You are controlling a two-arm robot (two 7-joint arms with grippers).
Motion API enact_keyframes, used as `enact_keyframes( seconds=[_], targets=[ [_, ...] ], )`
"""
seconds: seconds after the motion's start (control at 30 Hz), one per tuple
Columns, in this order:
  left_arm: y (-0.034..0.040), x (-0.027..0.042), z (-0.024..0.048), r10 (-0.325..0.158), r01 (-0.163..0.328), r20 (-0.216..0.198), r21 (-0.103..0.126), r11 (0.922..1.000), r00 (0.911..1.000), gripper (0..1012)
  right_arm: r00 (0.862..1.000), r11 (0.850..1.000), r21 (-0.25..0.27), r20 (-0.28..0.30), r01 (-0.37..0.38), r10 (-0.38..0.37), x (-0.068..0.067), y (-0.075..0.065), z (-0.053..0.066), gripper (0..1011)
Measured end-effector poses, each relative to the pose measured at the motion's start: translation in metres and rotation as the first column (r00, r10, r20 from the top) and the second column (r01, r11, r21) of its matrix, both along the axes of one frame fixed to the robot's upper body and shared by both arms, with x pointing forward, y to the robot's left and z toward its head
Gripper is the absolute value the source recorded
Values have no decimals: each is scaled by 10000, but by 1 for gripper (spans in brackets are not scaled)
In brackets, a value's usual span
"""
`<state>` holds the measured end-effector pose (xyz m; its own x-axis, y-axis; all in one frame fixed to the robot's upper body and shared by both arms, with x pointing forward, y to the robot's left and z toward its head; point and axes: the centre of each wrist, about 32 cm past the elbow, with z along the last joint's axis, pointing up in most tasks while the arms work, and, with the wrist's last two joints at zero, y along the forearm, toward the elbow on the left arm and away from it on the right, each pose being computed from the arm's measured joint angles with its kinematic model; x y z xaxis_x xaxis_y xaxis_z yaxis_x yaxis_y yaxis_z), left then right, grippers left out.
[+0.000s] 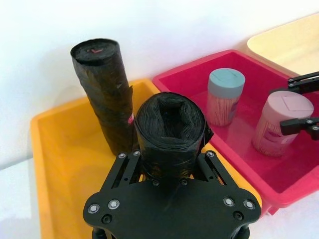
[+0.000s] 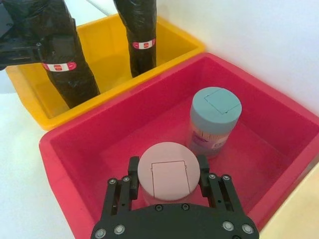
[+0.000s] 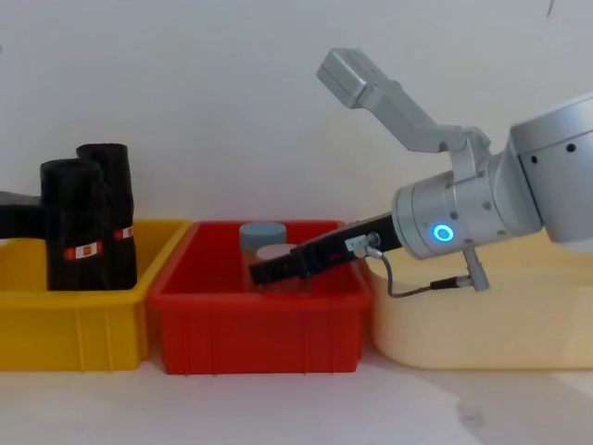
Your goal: Pick up the garbage bag with the one hand and transfer it to the other hand.
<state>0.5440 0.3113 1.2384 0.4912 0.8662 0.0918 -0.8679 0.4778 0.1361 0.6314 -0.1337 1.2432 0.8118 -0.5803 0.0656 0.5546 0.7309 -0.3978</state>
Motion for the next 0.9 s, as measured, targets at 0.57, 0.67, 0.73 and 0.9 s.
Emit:
enact_keyframes(
  seconds=[0.57,0.67,0.73,0.9],
  targets=[
    [-111,-75,335,-89,97,1015,-72,9999,9948,354,9913,9983,470,1285,-342,279,-122,-92,342,663],
    [-158,-65,482,-230,253,1359,-152,9996,9905,354,9844,9983,547,1755,-204,105,-177,-170,475,663],
    [-179,-55,537,-320,352,1479,-190,9992,9885,354,9815,9984,560,1915,-121,12,-200,-204,525,663],
    [-283,4,701,-809,880,1817,-313,9956,9800,354,9706,9979,544,2365,338,-458,-297,-368,677,663]
  ],
)
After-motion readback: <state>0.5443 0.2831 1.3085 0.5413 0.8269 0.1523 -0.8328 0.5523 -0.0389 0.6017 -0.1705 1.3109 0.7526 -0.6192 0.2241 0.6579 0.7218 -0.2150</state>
